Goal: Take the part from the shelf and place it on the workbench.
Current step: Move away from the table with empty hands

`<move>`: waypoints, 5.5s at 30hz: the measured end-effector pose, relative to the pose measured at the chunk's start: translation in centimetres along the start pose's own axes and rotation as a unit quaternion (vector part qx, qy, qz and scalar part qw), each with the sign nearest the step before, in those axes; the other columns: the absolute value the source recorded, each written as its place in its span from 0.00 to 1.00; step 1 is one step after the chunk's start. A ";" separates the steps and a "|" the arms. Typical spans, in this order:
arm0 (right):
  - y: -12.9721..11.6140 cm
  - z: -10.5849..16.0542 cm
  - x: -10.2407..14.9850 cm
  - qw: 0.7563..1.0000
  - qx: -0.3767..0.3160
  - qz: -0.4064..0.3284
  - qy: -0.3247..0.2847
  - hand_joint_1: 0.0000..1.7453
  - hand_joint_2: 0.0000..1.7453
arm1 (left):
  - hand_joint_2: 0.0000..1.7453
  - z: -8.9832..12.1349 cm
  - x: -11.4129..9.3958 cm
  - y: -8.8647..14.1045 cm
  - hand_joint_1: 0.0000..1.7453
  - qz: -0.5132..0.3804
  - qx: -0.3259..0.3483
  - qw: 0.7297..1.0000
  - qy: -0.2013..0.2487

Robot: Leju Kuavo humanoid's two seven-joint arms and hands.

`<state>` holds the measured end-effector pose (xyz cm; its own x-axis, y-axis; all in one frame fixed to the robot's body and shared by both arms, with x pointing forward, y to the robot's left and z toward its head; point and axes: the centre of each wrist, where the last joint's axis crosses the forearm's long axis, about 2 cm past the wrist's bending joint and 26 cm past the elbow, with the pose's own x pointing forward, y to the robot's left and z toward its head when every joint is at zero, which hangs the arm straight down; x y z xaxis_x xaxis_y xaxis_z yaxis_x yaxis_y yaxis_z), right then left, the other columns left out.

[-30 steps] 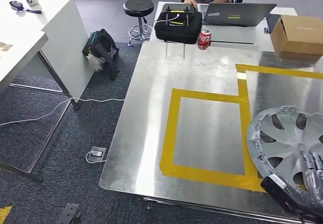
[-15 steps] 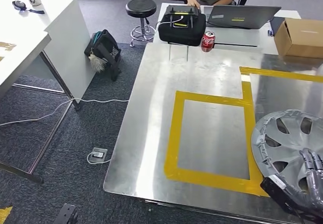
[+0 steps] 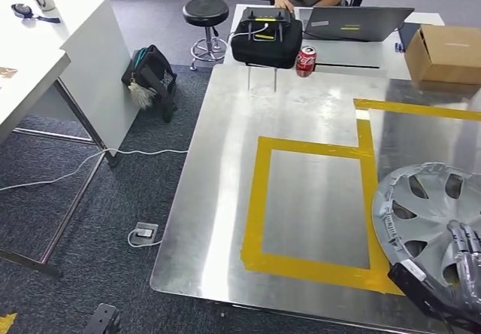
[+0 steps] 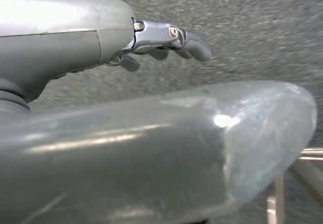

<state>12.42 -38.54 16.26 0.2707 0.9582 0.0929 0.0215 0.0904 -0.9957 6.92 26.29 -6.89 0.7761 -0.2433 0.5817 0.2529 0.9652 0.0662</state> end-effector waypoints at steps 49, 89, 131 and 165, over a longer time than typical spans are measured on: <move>0.6 9.0 6.8 0.941 -0.143 -0.304 -0.041 0.00 0.00 | 0.00 2.2 -0.8 0.4 0.00 0.071 0.014 0.995 -0.067; 13.0 10.3 4.0 0.851 0.126 -0.476 0.181 0.00 0.00 | 0.00 2.9 0.7 0.8 0.00 0.122 0.057 0.982 -0.131; 18.0 9.4 5.2 0.859 0.183 -0.420 0.229 0.00 0.00 | 0.00 3.8 -1.1 -0.1 0.00 0.135 0.060 0.986 -0.074; 18.1 9.0 5.8 0.870 0.194 -0.407 0.200 0.00 0.00 | 0.00 4.0 -1.3 -0.4 0.00 0.125 0.049 0.988 -0.072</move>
<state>5.73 -28.89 -1.22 0.6318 0.3700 0.6811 0.0576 0.8539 -0.5172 3.51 26.58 -4.44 0.7147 0.0126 0.6993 0.0022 0.9998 -0.0203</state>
